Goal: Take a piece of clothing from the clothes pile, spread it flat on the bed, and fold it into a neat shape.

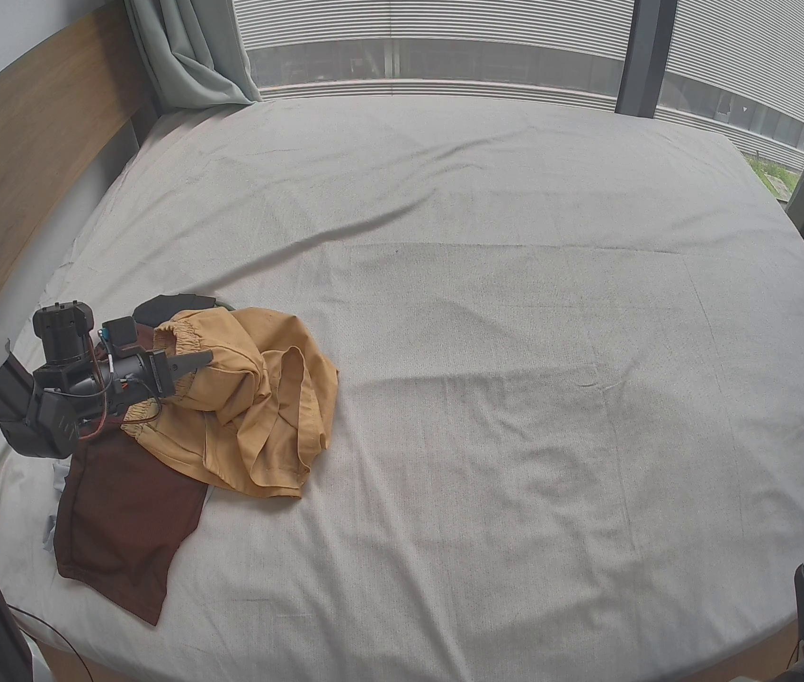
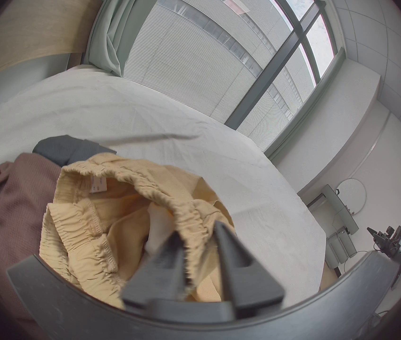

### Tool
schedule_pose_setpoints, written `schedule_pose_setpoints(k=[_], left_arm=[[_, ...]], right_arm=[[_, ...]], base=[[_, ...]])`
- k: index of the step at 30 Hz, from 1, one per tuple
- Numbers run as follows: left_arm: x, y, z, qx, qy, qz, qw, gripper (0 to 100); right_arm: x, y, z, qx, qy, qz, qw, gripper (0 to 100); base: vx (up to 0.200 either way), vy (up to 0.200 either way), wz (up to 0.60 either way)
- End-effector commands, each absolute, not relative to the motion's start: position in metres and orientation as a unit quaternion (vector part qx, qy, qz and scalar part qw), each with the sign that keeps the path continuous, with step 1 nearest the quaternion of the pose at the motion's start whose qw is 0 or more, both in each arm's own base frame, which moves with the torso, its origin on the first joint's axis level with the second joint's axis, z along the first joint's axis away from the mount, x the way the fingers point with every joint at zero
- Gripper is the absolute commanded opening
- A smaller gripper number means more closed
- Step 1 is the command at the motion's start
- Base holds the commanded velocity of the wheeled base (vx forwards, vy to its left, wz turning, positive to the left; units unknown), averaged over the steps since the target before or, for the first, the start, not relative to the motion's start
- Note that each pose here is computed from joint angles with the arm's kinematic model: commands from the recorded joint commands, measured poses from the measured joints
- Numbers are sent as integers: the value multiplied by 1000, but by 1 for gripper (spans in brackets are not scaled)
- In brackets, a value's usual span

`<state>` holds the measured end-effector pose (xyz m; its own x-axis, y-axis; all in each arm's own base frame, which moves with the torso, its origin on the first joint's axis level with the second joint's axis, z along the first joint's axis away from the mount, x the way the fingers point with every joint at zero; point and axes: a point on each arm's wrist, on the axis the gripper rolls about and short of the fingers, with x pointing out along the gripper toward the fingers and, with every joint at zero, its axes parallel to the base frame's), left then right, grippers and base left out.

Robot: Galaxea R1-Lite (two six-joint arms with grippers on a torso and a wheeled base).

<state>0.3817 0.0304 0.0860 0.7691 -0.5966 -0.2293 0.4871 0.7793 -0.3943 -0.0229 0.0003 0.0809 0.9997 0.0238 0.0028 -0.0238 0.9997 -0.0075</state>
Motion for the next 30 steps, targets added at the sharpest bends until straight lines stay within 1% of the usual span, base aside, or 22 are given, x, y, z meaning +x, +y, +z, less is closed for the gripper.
schedule_pose_setpoints(k=[1,6,9,17,24,30], left_arm=[[382,31,74,-165,187,-293,923,0],[377,30,79,-171,187,-308,917,0],[371,29,91,-175,178,-308,918,0],[351,26,125,-234,169,-298,910,0],[341,26,127,-246,171,-289,909,0],[341,26,129,-265,155,-252,918,0]], right_arm=[[-23,0,76,-4,-1,12,1000,100],[-23,0,76,-4,-1,12,1000,100],[-23,0,76,-4,-1,12,1000,100],[-23,0,76,-4,-1,12,1000,100],[-23,0,76,-4,-1,12,1000,100],[-23,0,76,-4,-1,12,1000,100]], base=[[0,0,0],[0,0,0],[0,0,0],[0,0,0],[0,0,0],[0,0,0]])
